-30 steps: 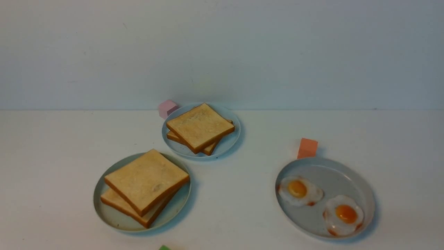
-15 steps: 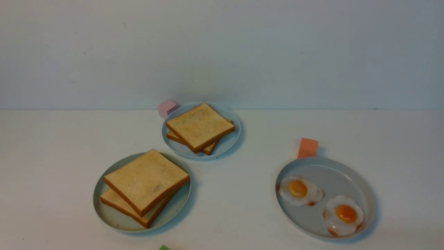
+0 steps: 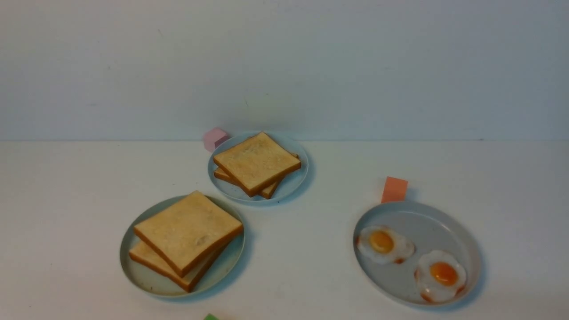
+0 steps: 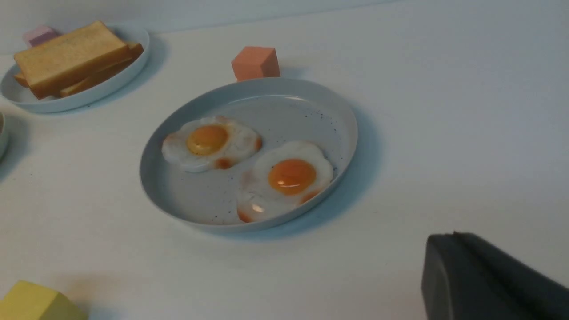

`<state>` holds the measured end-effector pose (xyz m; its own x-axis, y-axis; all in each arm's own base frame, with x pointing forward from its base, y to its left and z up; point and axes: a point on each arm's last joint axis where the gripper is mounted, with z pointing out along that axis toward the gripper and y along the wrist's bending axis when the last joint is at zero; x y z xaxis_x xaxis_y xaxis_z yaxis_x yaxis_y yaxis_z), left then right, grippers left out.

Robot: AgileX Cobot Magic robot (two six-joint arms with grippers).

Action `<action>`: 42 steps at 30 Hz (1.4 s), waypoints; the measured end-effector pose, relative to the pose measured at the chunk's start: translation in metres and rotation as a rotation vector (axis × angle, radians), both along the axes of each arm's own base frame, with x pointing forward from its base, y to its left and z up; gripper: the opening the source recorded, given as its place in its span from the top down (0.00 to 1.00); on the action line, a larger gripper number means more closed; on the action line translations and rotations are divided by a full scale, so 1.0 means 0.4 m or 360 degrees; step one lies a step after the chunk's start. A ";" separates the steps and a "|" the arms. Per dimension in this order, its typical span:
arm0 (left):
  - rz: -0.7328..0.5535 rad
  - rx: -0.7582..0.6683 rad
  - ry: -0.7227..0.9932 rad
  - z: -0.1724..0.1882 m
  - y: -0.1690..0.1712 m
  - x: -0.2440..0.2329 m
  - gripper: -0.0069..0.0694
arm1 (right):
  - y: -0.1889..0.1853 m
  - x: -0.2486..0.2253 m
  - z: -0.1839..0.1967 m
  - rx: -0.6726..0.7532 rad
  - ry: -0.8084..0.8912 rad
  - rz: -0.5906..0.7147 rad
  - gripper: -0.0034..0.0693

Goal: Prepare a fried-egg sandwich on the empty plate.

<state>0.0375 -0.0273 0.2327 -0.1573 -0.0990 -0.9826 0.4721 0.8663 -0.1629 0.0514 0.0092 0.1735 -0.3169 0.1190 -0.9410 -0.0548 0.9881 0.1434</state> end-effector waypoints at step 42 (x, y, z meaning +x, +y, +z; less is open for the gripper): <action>0.0885 -0.0302 0.0468 -0.160 0.065 0.037 0.93 | 0.000 0.000 0.000 0.0004 0.0000 0.0000 0.95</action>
<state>0.0522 -0.0013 0.1686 -0.2921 -0.4104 -0.8639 -0.1252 0.9119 -0.3909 0.0514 0.0093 0.1735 -0.3169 0.1214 -0.9406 -0.0550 0.9878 0.1460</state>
